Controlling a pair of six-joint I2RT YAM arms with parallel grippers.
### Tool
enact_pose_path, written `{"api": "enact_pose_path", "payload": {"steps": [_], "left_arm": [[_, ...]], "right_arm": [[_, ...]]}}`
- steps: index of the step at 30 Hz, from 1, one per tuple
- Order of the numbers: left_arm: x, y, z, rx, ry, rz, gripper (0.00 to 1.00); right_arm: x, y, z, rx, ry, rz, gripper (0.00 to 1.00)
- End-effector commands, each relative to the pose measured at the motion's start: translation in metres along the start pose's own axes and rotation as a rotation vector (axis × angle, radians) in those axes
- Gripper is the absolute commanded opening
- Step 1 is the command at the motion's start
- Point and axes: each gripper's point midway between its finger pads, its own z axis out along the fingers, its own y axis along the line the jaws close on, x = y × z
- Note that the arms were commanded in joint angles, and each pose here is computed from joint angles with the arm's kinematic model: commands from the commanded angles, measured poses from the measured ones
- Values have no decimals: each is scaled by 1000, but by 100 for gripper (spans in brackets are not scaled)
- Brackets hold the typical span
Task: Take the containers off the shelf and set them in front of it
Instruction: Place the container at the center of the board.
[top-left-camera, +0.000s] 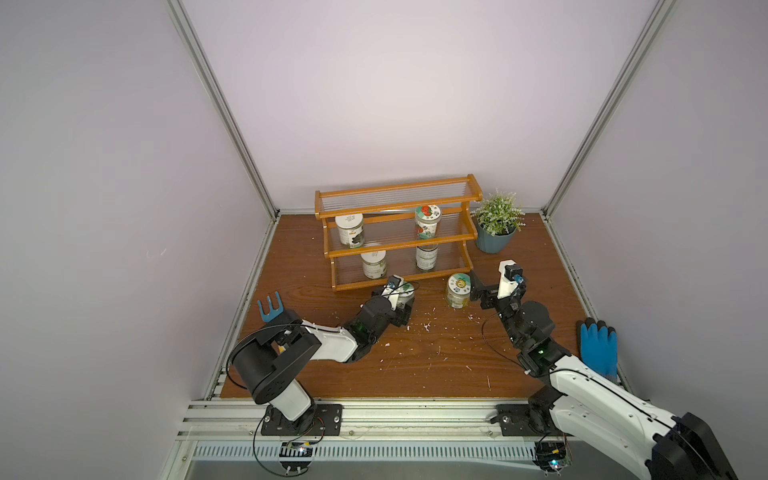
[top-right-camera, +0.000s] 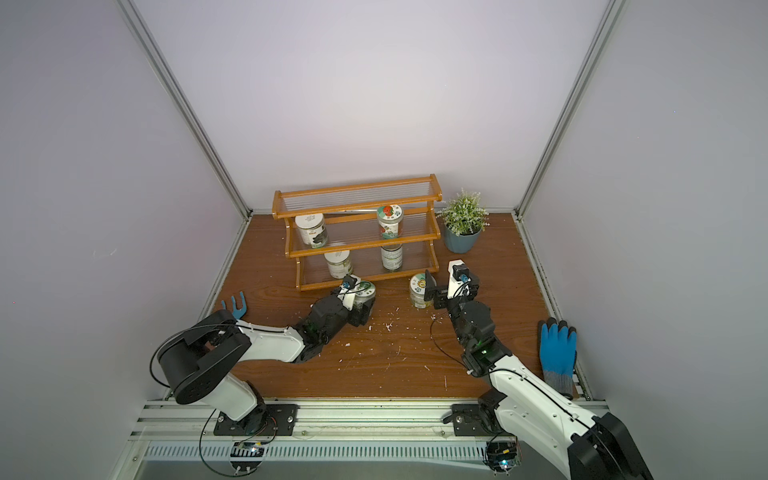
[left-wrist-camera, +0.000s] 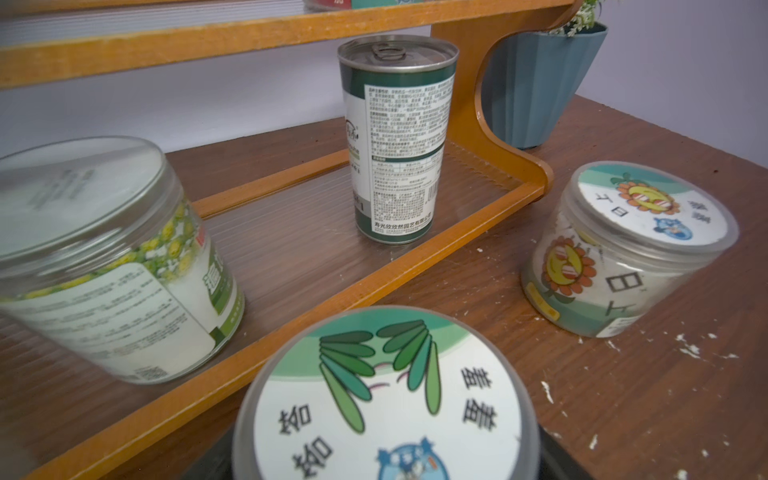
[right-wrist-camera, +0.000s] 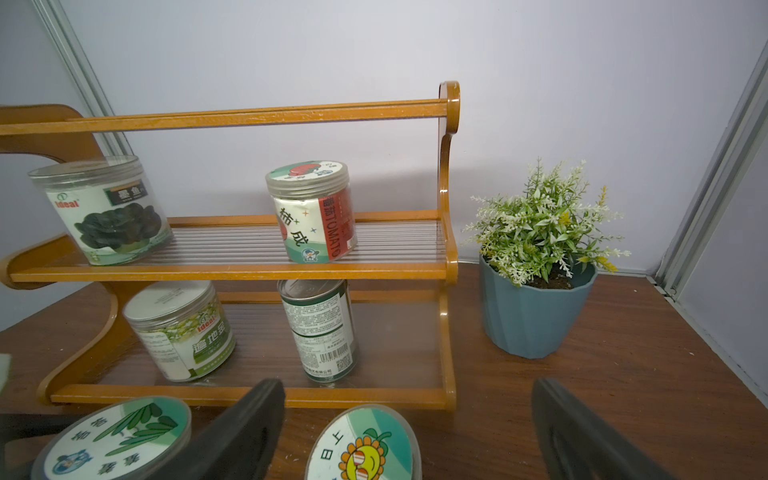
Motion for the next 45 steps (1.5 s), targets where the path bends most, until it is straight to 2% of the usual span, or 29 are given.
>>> {"api": "enact_pose_path", "payload": {"steps": [1, 9, 15, 18, 29, 33, 40, 45], "left_arm": [[-13, 4, -9, -27, -66, -23, 67], [-5, 9, -8, -52, -67, -28, 68], [-2, 10, -14, -45, -68, -37, 84], [-1, 10, -21, -37, -71, -42, 89], [6, 11, -32, -26, -63, -48, 93], [5, 10, -34, -22, -68, -42, 99], [-11, 10, -47, -31, -123, -37, 100], [-39, 18, -63, -75, -183, -43, 100]], "right_arm": [[-15, 0, -4, -5, -54, 27, 99], [-15, 1, -4, -9, -57, 39, 99], [-13, 2, -4, -14, -53, 42, 99], [-12, 1, -4, -13, -56, 50, 99], [-14, 5, -1, -27, -59, 56, 99], [-14, 6, 0, -32, -55, 51, 99], [-13, 9, 3, -43, -41, 46, 99], [-11, 15, 7, -64, -23, 45, 99]]}}
